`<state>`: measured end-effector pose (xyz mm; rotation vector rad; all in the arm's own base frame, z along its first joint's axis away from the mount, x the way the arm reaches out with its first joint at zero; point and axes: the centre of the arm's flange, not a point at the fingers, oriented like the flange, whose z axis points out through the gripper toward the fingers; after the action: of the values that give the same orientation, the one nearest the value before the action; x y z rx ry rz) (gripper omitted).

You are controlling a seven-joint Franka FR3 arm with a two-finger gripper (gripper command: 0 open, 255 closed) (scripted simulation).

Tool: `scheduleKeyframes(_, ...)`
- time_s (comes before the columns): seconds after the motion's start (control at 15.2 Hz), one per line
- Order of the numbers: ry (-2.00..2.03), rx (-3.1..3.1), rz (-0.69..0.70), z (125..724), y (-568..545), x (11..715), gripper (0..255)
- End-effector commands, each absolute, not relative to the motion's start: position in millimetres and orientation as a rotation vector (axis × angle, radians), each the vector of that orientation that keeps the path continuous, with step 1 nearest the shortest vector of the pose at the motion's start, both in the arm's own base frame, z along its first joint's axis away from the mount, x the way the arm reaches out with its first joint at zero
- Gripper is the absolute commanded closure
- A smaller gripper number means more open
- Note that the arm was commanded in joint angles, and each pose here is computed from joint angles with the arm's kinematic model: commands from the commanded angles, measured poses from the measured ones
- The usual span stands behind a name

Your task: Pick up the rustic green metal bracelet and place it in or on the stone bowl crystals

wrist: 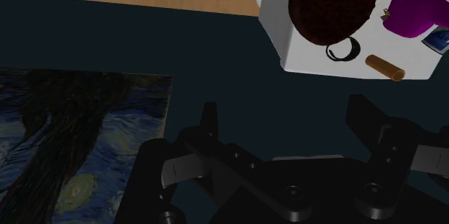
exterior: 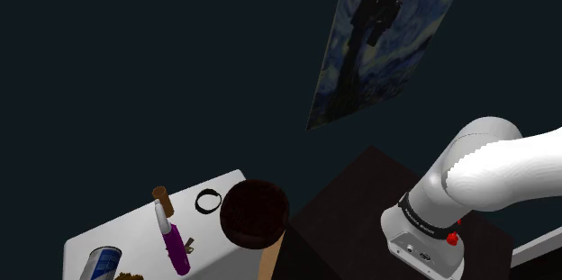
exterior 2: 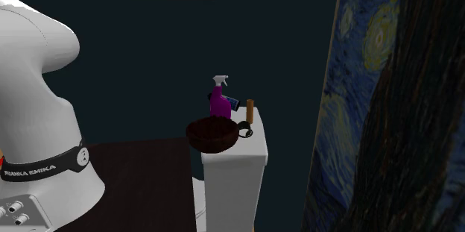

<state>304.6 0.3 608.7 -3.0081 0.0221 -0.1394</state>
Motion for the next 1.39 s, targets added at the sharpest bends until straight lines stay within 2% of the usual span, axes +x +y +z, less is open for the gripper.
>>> scheduleKeyframes(0.0, 0.022, -3.008, -0.139, 608.7, 0.3, 304.6, 0)
scheduleKeyframes(1.32, -0.141, -3.092, -0.125, 407.5, 162.1, 386.7, 0)
